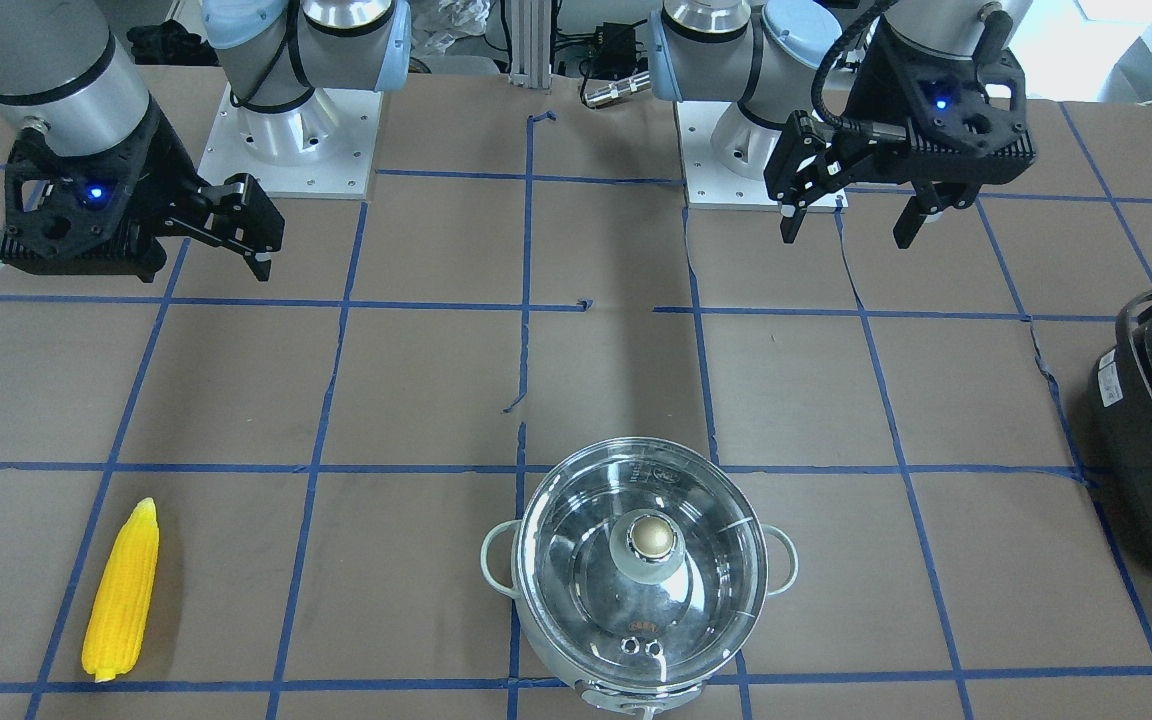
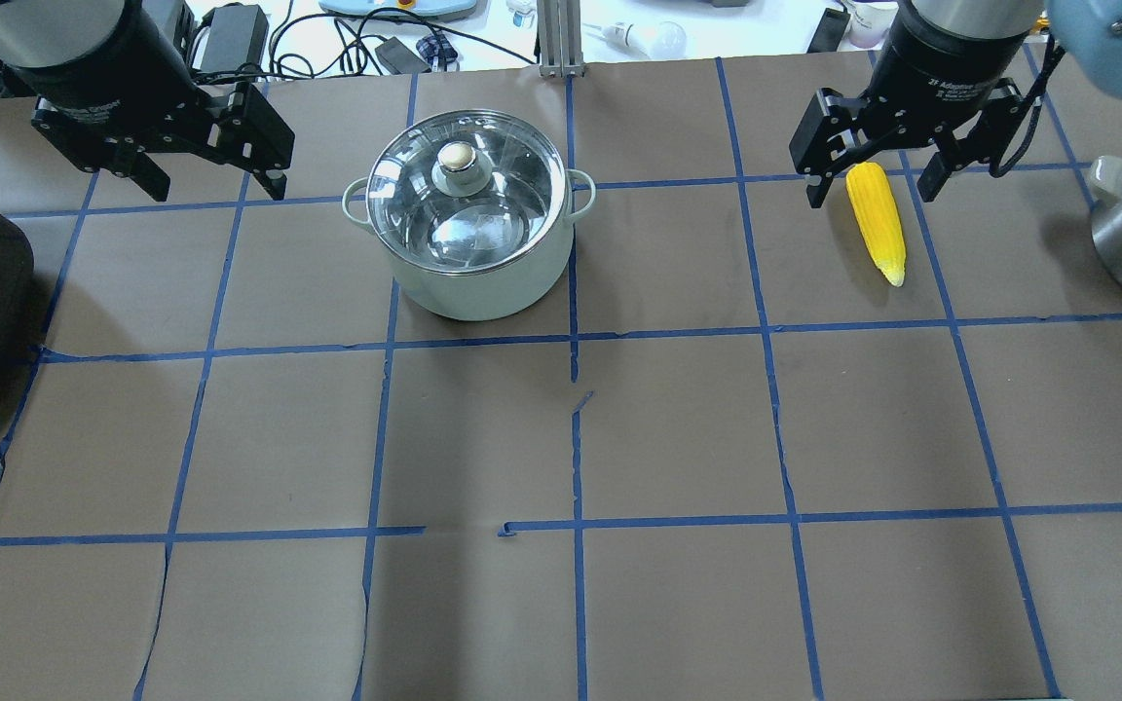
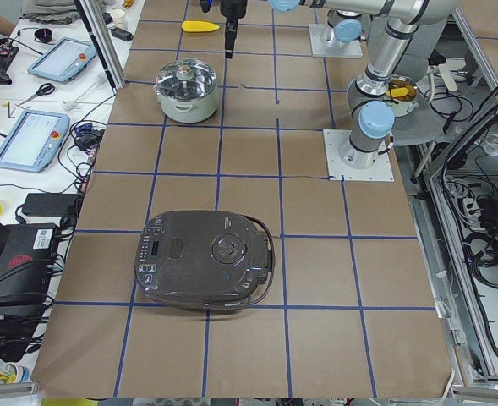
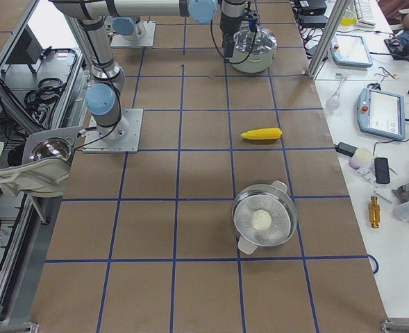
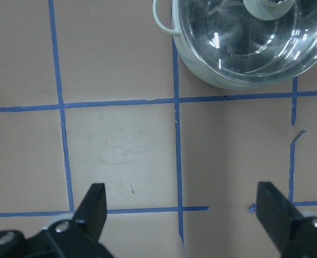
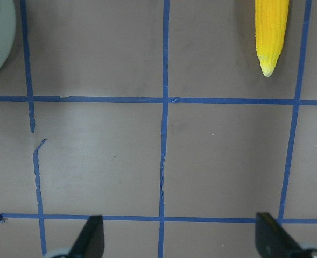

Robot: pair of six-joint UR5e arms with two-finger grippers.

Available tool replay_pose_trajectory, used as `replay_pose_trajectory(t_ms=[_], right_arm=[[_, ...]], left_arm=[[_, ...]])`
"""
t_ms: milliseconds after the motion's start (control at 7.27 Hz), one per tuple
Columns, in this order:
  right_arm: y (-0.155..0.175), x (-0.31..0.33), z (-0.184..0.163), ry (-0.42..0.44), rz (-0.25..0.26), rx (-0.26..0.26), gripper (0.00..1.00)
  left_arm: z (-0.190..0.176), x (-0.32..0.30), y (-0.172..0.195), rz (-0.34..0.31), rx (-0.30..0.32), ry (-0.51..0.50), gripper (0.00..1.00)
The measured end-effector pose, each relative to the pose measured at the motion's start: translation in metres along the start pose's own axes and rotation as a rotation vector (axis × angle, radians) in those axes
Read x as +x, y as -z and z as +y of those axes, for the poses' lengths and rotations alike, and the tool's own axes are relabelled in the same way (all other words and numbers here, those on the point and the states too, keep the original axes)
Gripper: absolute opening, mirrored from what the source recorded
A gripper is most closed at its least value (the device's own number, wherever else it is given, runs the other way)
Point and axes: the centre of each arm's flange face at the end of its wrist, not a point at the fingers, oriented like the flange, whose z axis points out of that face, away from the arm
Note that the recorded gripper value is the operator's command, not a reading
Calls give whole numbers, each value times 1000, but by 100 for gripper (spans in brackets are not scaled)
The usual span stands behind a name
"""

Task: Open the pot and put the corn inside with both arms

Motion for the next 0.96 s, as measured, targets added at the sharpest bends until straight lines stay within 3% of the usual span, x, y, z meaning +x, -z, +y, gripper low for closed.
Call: replay_pose_trajectory(t_ms=[550, 962], right_arm=[[0, 2, 0, -2, 7, 0, 100], [-2, 8, -3, -15, 1, 5, 100]], left_arm=[[-4, 0, 1, 0, 4, 16, 98], [-69, 33, -8, 20, 40, 99, 98]])
